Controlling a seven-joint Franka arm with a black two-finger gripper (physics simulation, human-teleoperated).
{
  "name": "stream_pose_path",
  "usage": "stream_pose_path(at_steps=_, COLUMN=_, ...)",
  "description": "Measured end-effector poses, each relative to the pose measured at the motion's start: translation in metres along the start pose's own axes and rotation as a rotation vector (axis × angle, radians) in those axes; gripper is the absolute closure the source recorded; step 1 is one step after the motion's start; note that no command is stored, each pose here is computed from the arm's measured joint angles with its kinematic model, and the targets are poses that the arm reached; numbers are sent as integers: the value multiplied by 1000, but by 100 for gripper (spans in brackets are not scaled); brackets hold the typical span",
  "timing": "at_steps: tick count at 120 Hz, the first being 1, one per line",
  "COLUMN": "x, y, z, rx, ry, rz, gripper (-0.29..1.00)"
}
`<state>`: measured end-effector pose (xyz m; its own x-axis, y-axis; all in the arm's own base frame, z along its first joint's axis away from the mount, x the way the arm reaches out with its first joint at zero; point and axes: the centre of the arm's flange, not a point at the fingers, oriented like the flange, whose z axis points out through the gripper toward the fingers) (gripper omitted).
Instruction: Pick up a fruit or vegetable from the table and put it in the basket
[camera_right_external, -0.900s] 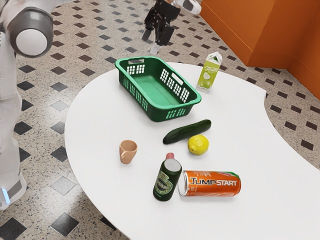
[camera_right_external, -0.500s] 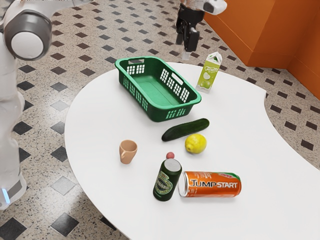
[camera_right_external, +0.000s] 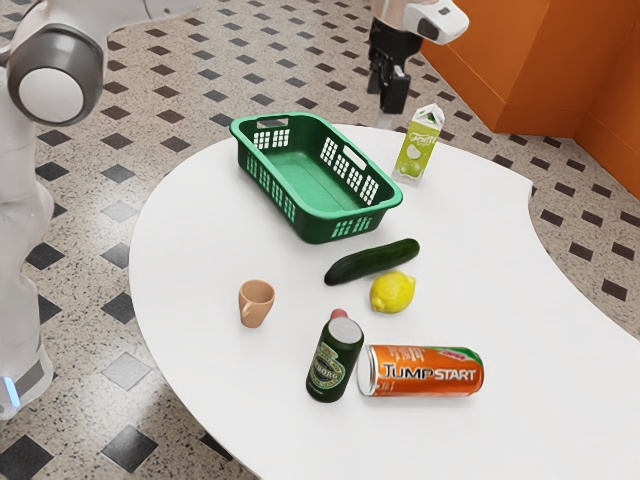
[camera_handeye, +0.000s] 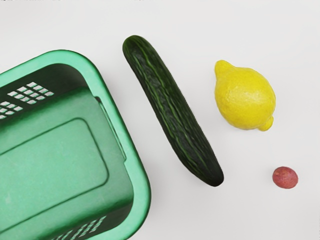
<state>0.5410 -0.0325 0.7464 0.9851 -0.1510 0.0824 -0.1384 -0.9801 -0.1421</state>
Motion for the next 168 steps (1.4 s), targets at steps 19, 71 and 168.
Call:
stream_pose_path(at_steps=19, x=9, y=8, z=24, rx=-5, ry=-66, rz=4, gripper=0)
stream_pose_path(at_steps=71, x=43, y=49, z=122, rx=-15, ry=-328, rz=-103, gripper=0)
stream_pose_path(at_steps=168, x=112, y=26, z=244, rx=92, ry=-435, rz=-230, gripper=0)
